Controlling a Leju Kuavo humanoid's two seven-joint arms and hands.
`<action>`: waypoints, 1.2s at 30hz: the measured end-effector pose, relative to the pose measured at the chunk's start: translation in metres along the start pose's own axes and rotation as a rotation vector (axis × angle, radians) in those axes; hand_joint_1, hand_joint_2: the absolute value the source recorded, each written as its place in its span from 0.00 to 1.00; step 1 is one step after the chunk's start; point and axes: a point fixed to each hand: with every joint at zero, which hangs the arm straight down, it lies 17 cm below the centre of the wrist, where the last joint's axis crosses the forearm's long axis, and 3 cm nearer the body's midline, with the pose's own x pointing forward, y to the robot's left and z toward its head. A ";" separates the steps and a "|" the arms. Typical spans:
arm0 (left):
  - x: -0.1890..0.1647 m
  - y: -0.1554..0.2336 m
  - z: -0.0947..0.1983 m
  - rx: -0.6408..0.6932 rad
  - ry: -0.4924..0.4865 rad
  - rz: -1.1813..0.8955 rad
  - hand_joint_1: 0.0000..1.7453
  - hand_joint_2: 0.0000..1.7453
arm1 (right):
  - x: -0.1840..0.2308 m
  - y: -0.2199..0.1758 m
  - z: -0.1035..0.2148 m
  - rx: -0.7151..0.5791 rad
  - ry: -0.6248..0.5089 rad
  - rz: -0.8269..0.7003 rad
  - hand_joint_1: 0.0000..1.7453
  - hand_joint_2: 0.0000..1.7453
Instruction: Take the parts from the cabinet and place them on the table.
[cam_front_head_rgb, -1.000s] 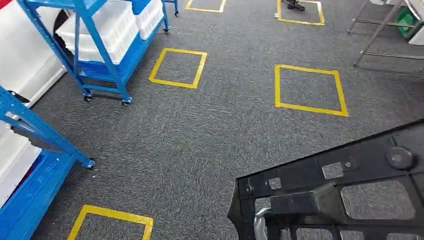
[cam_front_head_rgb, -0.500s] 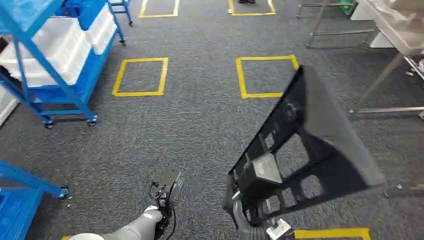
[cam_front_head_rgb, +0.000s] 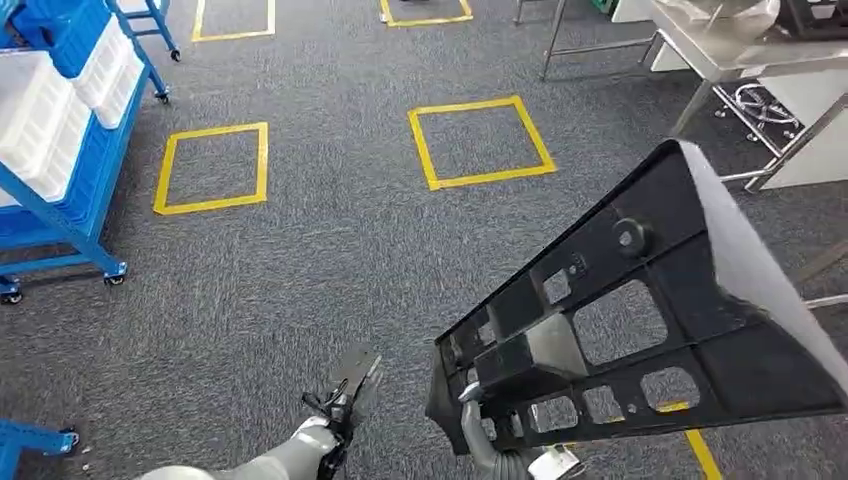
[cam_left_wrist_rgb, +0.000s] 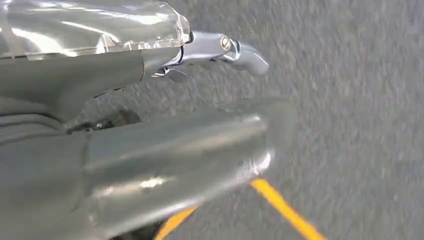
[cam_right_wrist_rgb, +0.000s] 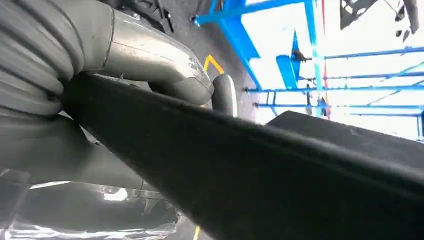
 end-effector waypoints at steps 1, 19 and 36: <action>-0.002 -0.001 0.001 -0.004 0.002 -0.006 0.00 0.00 | -0.001 0.000 0.001 -0.001 0.003 0.002 1.00 1.00; -0.018 -0.023 0.014 -0.075 -0.058 -0.111 0.00 0.00 | 0.010 -0.012 0.025 -0.052 -0.010 0.058 1.00 1.00; -0.093 0.236 0.064 0.491 -0.168 0.113 0.00 0.00 | 0.028 -0.013 0.045 0.033 -0.090 -0.021 1.00 1.00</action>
